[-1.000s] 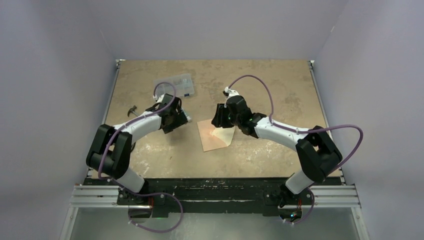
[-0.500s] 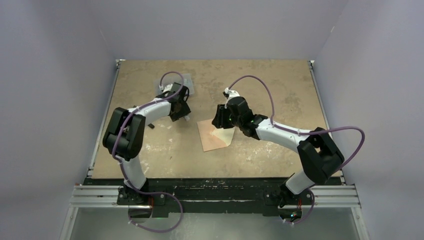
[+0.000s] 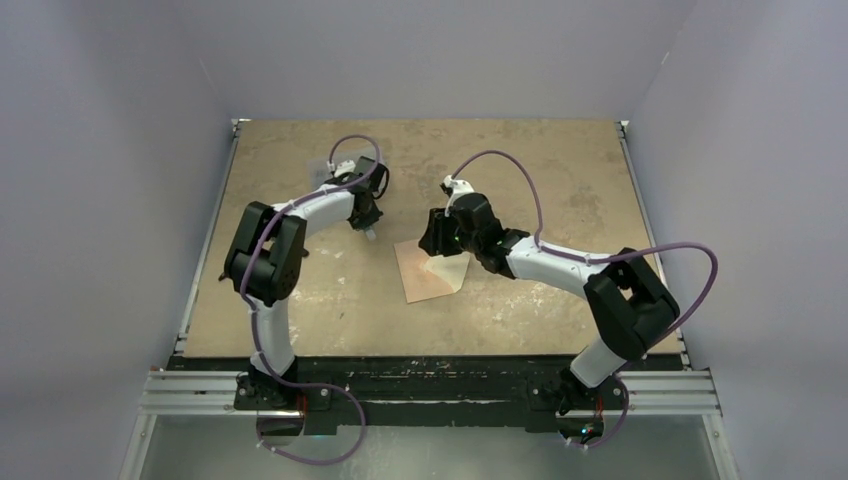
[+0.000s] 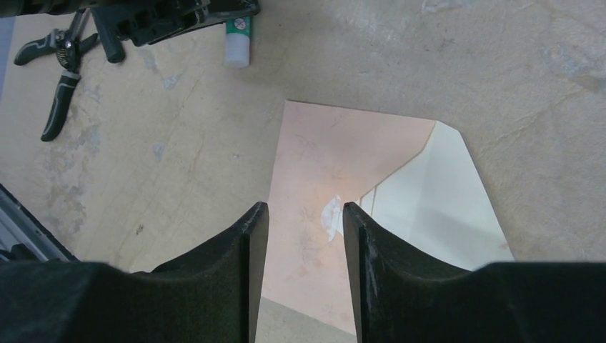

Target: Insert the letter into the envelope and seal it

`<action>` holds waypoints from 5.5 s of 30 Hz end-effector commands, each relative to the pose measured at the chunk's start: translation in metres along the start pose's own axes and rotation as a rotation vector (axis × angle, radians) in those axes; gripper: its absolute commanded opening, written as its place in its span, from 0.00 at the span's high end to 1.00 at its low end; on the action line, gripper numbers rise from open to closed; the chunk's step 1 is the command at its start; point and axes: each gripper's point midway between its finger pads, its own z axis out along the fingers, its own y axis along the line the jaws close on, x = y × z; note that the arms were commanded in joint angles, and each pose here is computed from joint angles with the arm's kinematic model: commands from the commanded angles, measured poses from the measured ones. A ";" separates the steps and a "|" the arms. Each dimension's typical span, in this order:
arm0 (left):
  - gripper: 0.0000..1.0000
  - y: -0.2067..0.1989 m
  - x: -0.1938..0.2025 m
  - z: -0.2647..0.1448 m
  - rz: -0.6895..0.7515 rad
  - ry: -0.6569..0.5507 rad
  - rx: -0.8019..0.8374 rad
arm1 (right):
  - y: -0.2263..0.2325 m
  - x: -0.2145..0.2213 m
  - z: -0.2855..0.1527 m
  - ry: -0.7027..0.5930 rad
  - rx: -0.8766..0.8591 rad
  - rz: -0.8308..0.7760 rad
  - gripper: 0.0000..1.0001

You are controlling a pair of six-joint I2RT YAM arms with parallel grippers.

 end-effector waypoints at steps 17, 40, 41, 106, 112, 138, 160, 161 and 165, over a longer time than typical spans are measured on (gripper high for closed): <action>1.00 -0.061 0.005 -0.141 -0.044 0.067 0.666 | 0.087 -0.039 0.005 -0.131 -0.431 0.308 0.23; 0.89 -0.059 0.002 -0.191 0.033 0.042 0.820 | 0.105 -0.046 0.010 -0.137 -0.484 0.234 1.00; 0.77 -0.058 0.001 -0.195 0.064 0.042 0.840 | 0.110 -0.045 0.004 -0.134 -0.524 0.193 1.00; 0.61 -0.035 0.053 -0.252 0.135 0.430 1.170 | 0.107 -0.017 -0.059 -0.037 -0.657 -0.738 1.00; 0.64 -0.033 0.055 -0.249 0.121 0.435 1.161 | 0.107 -0.014 -0.058 -0.025 -0.667 -0.740 1.00; 1.00 -0.078 -0.046 -0.339 0.113 -0.082 1.497 | 0.106 -0.102 -0.158 -0.314 -0.832 0.522 0.18; 1.00 -0.078 -0.038 -0.363 0.211 -0.072 1.631 | 0.145 -0.151 -0.162 -0.240 -1.128 0.657 0.33; 1.00 -0.077 -0.037 -0.363 0.218 -0.067 1.629 | 0.146 -0.149 -0.161 -0.227 -1.136 0.658 0.37; 1.00 -0.076 -0.038 -0.363 0.225 -0.077 1.620 | 0.148 -0.149 -0.161 -0.217 -1.173 0.654 0.53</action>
